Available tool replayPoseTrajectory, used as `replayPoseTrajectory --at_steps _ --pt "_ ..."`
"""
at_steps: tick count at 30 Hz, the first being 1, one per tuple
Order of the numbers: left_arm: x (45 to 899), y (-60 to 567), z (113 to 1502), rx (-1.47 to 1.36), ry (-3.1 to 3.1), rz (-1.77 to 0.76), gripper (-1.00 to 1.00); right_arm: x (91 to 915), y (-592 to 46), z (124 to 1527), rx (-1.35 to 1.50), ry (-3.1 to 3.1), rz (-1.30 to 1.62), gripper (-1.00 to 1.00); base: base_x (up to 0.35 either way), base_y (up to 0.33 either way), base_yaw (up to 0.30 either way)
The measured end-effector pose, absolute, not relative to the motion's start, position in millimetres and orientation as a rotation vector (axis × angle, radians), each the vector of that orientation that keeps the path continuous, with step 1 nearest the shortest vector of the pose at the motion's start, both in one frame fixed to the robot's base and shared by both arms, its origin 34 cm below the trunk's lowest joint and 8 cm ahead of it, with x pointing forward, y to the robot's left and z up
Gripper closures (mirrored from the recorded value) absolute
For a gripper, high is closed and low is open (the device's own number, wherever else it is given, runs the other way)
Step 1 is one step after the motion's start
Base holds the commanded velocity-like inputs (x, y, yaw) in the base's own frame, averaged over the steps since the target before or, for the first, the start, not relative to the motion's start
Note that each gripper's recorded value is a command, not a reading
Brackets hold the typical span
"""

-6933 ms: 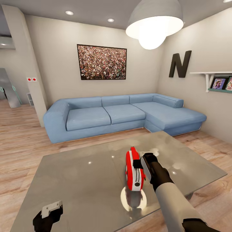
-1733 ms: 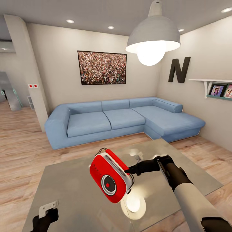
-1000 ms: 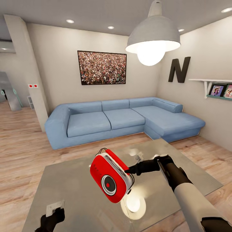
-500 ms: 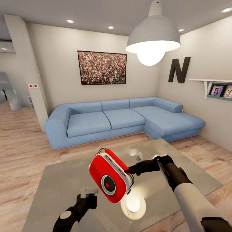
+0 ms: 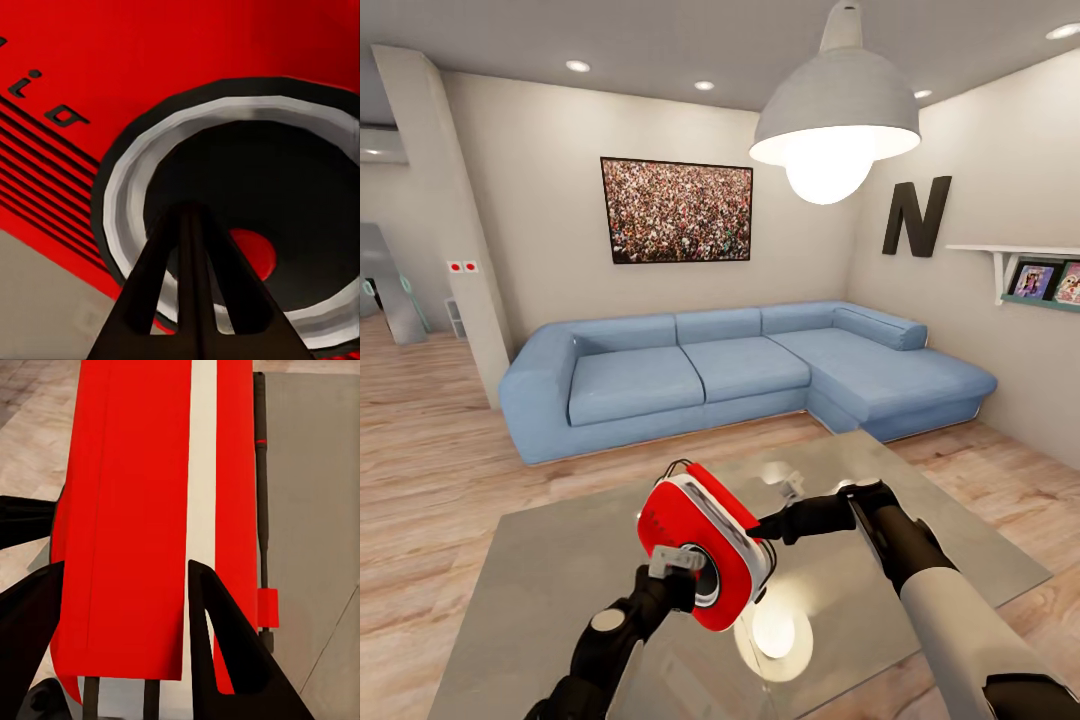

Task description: Turn on the radio receiver that's on the table in the living room.

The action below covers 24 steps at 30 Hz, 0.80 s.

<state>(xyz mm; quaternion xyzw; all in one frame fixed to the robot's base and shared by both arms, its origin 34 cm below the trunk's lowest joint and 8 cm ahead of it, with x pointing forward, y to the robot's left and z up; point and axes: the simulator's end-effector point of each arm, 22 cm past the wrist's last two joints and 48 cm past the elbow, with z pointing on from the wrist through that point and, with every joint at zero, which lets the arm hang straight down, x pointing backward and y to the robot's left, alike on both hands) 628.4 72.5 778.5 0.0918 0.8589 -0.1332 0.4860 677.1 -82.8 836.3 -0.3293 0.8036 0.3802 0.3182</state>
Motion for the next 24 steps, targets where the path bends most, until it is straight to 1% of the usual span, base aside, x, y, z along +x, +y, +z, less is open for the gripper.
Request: replayPoseTrajectory --at_steps 18,21,24 --pt "627 64 749 0.259 2.165 -0.348 1.00 680 -88 829 -0.880 2.135 0.945 1.00 0.000 0.000 0.000" --pt "633 74 756 0.240 2.146 -0.325 1.00 681 -86 833 -0.869 2.121 0.965 1.00 0.000 0.000 0.000" --pt "644 113 758 0.141 2.146 -0.252 1.00 689 -93 828 -0.845 2.142 0.902 1.00 0.000 0.000 0.000"
